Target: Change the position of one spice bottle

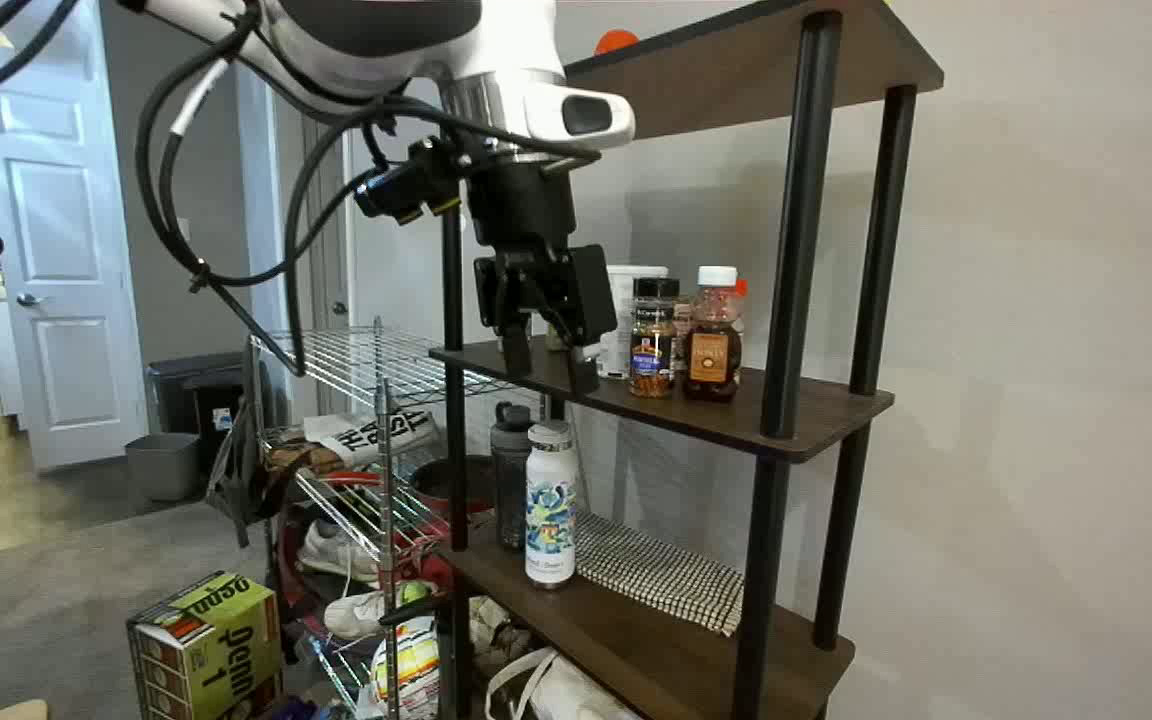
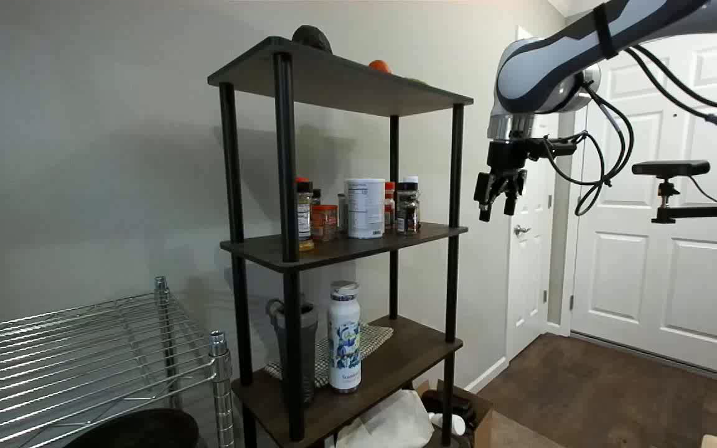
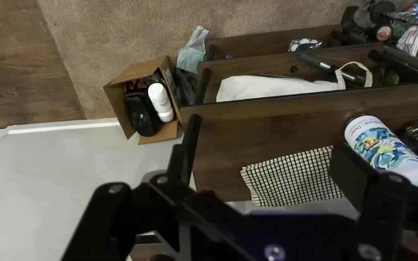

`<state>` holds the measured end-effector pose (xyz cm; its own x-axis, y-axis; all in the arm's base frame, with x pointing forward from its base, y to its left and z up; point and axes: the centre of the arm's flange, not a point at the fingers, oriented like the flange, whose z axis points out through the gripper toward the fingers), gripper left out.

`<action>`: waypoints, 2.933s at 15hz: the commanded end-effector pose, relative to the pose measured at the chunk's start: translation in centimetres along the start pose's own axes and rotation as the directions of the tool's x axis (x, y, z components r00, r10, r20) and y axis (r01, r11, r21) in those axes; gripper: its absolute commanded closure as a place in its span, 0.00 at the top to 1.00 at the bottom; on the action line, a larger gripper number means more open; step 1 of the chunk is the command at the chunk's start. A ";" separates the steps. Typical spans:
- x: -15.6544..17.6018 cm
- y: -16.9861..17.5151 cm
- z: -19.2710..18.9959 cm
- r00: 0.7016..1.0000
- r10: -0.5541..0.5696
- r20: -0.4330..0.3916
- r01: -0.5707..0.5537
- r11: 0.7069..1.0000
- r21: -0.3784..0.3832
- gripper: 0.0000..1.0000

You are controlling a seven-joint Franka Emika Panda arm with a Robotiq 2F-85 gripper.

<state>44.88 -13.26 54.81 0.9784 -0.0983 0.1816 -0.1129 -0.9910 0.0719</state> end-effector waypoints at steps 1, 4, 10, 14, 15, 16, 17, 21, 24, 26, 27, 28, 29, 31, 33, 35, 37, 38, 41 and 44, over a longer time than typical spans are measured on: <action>0.0 0.0 0.0 1.000 0.000 0.000 0.000 1.000 0.000 1.00; -0.1 -0.8 -0.1 1.000 -0.007 -0.002 0.007 1.000 -0.008 1.00; -0.9 -7.8 -1.4 0.993 -0.118 -0.031 0.117 0.993 -0.028 1.00; -1.2 -13.6 -2.9 0.976 -0.211 -0.059 0.209 0.977 -0.033 1.00; -1.3 -15.0 -3.3 0.970 -0.234 -0.067 0.232 0.972 -0.037 1.00; -1.2 -16.9 -3.4 0.958 -0.277 -0.079 0.275 0.961 -0.041 1.00; -1.1 -18.5 -3.6 0.947 -0.309 -0.085 0.307 0.951 -0.037 1.00; -0.7 -24.4 -3.7 0.903 -0.397 -0.164 0.401 0.916 -0.015 1.00; 0.1 -26.7 -3.6 0.879 -0.364 -0.308 0.385 0.923 0.010 1.00; 1.0 -27.2 -3.5 0.859 -0.357 -0.366 0.391 0.920 0.020 1.00; 1.5 -27.2 -3.3 0.849 -0.356 -0.390 0.394 0.919 0.019 1.00; 2.0 -27.0 -3.2 0.830 -0.372 -0.415 0.415 0.910 0.015 1.00; 2.4 -26.9 -3.0 0.821 -0.375 -0.431 0.422 0.906 0.017 1.00; 3.2 -26.7 -2.9 0.802 -0.361 -0.475 0.422 0.906 0.025 1.00; 3.9 -26.6 -3.0 0.799 -0.323 -0.507 0.405 0.913 0.056 1.00; 4.5 -26.6 -2.9 0.797 -0.297 -0.525 0.397 0.914 0.085 1.00; 4.9 -26.8 -3.1 0.797 -0.280 -0.535 0.398 0.910 0.116 1.00; 5.0 -27.0 -3.1 0.796 -0.279 -0.538 0.406 0.905 0.131 1.00; 5.0 -28.1 -3.8 0.785 -0.274 -0.555 0.430 0.887 0.170 1.00; 5.1 -29.5 -4.8 0.767 -0.272 -0.581 0.453 0.871 0.189 1.00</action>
<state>51.78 15.35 57.63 0.7157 0.2341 0.6580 0.3340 -0.9422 -0.0281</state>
